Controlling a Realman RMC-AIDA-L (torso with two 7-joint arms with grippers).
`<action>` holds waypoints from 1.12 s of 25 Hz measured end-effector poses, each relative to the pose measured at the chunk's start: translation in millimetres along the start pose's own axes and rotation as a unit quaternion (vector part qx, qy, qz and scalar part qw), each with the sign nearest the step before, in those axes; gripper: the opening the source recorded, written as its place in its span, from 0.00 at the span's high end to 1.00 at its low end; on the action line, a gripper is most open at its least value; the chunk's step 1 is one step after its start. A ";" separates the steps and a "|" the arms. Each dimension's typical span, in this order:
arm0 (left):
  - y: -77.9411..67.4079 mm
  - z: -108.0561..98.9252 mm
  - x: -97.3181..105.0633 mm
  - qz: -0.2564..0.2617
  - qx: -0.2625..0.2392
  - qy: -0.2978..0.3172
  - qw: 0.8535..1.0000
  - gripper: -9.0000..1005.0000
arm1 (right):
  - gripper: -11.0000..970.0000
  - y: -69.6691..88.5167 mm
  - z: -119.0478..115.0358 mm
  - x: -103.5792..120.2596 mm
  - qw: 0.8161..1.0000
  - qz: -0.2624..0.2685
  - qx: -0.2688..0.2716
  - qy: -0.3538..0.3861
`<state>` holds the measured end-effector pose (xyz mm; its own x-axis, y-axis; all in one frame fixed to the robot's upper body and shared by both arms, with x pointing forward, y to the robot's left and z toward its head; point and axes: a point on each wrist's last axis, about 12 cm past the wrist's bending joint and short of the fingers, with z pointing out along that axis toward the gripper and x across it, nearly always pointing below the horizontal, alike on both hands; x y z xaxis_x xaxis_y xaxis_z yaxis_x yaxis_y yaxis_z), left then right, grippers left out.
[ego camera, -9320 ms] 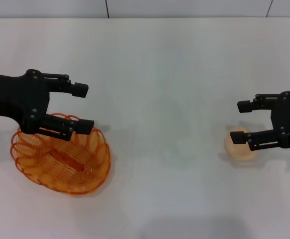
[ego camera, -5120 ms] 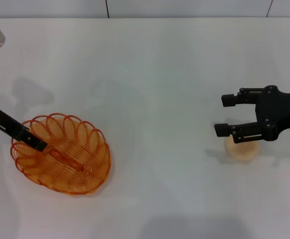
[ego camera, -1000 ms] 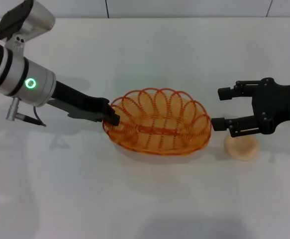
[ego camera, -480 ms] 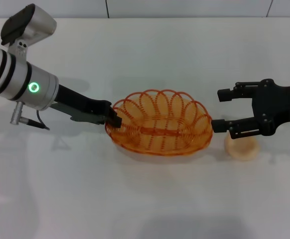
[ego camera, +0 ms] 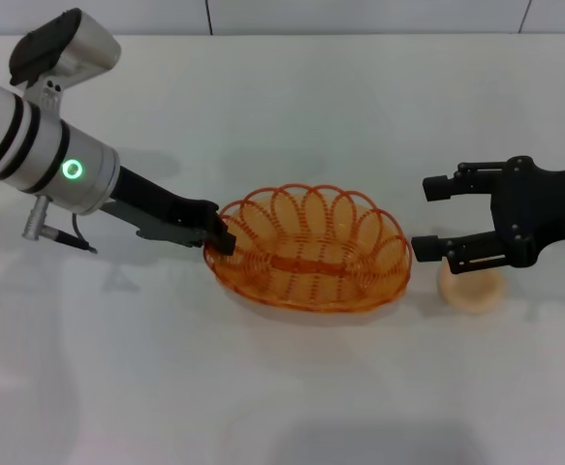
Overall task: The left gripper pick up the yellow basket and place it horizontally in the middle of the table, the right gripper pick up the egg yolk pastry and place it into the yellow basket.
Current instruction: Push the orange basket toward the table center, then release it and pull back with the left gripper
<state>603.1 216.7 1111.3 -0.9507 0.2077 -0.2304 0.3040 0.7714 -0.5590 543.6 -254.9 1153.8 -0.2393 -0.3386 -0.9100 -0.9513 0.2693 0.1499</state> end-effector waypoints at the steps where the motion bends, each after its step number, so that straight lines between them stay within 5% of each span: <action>1: -0.2 0.2 -0.2 0.000 0.000 0.000 1.000 0.86 | 0.16 0.2 0.1 0.0 1.000 0.000 -0.001 0.000; 28: 5.2 5.3 4.1 -0.014 -0.012 0.006 1.000 0.83 | 0.16 0.7 0.5 -0.1 1.000 -0.002 -0.003 -0.001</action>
<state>601.2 218.4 1103.2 -0.9595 0.1926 -0.2056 0.2757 0.7916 -0.5453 543.0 -254.2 1153.8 -0.2355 -0.3374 -0.9114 -0.9532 0.2633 0.1488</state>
